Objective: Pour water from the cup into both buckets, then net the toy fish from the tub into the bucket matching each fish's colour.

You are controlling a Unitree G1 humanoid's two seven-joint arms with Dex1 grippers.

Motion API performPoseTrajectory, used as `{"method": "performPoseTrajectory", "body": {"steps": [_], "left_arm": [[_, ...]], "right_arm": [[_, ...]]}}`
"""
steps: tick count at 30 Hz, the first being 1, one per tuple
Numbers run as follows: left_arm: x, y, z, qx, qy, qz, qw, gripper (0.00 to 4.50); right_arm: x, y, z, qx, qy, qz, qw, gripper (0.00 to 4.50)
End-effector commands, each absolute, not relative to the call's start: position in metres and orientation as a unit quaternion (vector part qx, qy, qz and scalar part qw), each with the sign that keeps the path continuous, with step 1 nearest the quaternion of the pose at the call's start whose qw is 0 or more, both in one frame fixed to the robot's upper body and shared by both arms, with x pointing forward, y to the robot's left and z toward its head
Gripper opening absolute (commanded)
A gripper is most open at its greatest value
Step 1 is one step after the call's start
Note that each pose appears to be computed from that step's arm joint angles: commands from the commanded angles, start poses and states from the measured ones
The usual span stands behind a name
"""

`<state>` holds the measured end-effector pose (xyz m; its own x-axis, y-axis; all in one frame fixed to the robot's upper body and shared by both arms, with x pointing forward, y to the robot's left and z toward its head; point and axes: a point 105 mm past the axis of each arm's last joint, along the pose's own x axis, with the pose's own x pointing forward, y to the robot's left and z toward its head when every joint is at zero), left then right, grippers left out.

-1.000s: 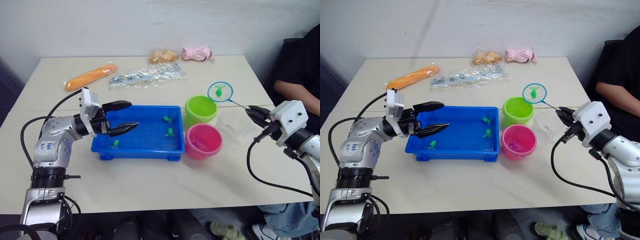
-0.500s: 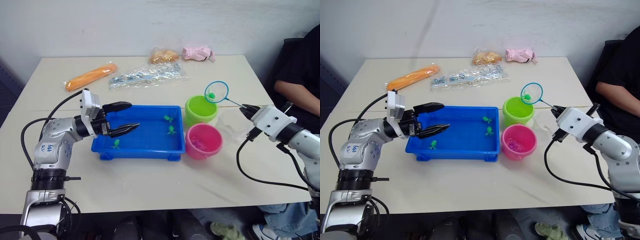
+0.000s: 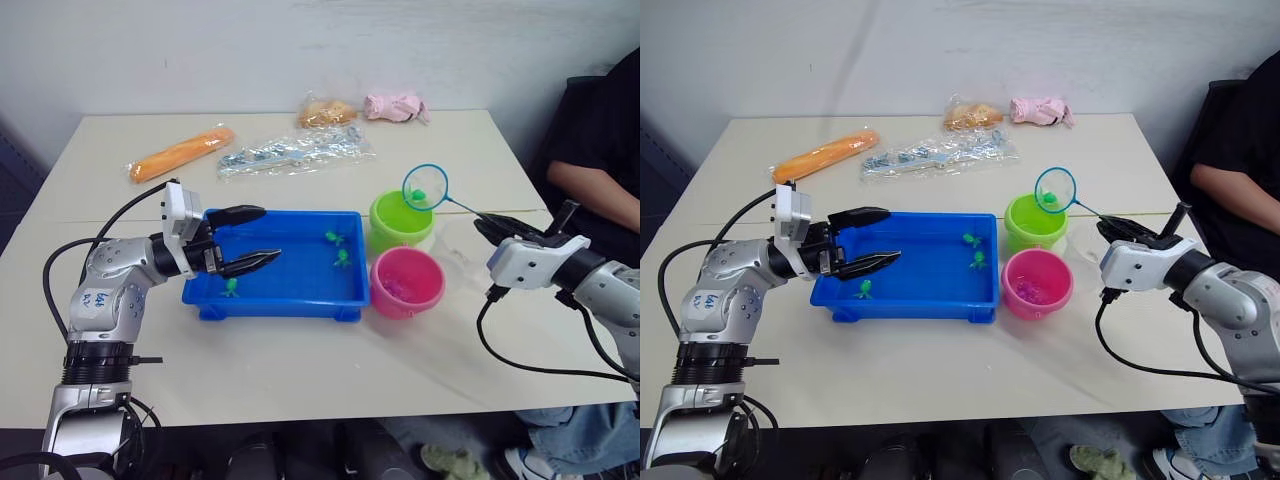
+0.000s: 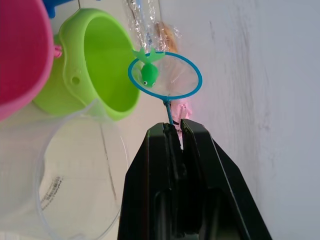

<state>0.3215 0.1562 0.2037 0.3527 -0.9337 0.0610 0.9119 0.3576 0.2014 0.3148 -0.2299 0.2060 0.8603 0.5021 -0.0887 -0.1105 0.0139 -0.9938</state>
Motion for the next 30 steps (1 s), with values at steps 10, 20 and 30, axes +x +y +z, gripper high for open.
{"method": "performPoseTrajectory", "body": {"steps": [10, 20, 30], "left_arm": [[0.325, 0.152, 0.215, 0.068, -0.119, -0.563, 0.815, 4.44], [0.326, 0.151, 0.214, 0.073, -0.118, -0.566, 0.812, 4.44], [0.317, 0.182, 0.208, 0.081, -0.106, -0.541, 0.830, 4.44]], "right_arm": [[0.316, -0.227, 0.216, -0.752, -0.218, 0.188, 0.593, 0.00], [0.315, -0.231, 0.223, -0.743, -0.241, 0.169, 0.600, 0.00], [0.311, -0.198, 0.250, -0.295, -0.197, 0.273, 0.894, 0.00]]}}
